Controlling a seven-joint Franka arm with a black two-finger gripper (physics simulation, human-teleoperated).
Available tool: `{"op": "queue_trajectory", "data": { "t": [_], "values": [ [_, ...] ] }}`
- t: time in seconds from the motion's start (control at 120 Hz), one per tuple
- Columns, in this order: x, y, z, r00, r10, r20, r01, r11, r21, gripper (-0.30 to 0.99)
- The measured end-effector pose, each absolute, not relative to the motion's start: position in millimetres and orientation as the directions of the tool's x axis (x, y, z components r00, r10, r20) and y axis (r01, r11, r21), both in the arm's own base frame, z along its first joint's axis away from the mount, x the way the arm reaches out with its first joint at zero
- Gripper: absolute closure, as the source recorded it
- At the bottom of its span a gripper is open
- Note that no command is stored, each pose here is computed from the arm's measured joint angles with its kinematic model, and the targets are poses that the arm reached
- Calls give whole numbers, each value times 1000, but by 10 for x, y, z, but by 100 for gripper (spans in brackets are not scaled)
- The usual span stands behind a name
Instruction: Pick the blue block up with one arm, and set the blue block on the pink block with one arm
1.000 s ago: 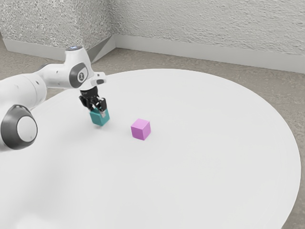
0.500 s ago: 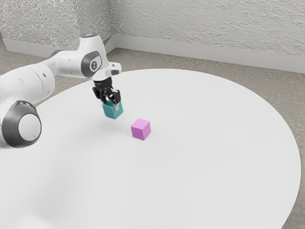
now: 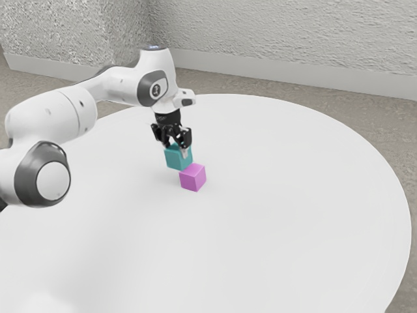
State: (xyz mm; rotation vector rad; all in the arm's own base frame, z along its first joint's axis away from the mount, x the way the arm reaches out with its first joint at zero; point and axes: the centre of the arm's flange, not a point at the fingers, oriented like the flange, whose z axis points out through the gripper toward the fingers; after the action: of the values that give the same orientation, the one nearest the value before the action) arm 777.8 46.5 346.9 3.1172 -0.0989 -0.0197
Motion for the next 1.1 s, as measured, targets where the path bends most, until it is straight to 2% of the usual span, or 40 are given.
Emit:
{"op": "queue_trajectory", "data": {
  "t": [0.458,0.75,1.1],
  "values": [
    [7778,322,3468,1000,9,-26,9,-1000,6,42],
    [7786,148,3439,999,20,-29,20,-1000,1,46],
    [7867,164,3451,999,12,34,13,-1000,-27,46]
  ]
}}
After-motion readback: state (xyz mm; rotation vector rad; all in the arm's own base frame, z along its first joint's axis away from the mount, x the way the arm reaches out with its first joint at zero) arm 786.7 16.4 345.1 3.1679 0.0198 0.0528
